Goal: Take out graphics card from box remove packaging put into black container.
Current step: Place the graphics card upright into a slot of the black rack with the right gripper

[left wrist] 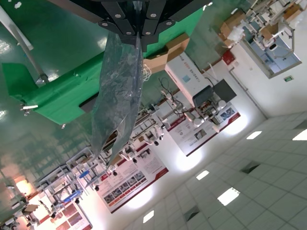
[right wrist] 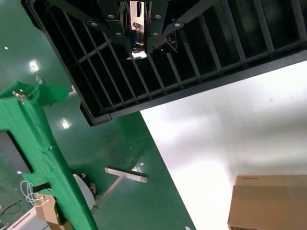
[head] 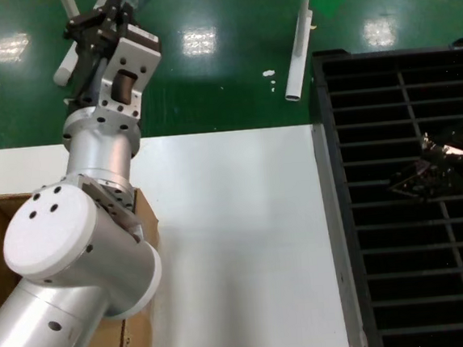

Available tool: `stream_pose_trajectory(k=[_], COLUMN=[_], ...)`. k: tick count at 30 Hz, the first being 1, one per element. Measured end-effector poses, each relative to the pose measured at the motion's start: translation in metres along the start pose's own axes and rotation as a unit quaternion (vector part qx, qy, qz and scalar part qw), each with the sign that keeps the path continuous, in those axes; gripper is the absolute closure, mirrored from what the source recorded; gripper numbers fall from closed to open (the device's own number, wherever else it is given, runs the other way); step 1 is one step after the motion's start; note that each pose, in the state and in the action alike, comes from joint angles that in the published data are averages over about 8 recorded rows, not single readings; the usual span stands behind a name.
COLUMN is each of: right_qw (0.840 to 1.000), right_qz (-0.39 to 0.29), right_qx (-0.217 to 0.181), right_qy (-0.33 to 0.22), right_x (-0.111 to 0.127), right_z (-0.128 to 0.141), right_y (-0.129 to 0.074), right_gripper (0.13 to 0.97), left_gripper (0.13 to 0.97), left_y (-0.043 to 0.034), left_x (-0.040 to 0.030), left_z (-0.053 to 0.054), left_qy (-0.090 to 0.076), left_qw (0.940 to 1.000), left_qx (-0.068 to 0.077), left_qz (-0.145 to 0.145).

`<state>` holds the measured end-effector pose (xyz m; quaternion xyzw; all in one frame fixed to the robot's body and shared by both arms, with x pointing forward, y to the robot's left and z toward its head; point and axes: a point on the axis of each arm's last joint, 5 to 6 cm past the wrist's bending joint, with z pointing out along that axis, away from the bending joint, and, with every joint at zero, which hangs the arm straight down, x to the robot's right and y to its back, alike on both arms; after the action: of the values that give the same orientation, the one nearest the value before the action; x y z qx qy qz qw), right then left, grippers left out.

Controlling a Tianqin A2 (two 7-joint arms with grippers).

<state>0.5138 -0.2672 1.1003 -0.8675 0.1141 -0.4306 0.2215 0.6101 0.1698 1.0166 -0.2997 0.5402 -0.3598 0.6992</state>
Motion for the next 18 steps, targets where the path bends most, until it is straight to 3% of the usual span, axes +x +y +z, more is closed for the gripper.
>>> stream_pose_trajectory(k=[18], right_qw=[1.000], right_qz=[-0.002], right_qx=[0.010], right_qy=[-0.011], right_x=[0.005], right_z=[-0.007], right_y=[0.000], right_gripper=[0.903], left_gripper=[0.955], left_y=[-0.0102], left_x=[0.0132], left_z=[0.007], left_qy=[0.016], left_qw=[0.9998], left_qx=[0.009], left_qz=[0.004])
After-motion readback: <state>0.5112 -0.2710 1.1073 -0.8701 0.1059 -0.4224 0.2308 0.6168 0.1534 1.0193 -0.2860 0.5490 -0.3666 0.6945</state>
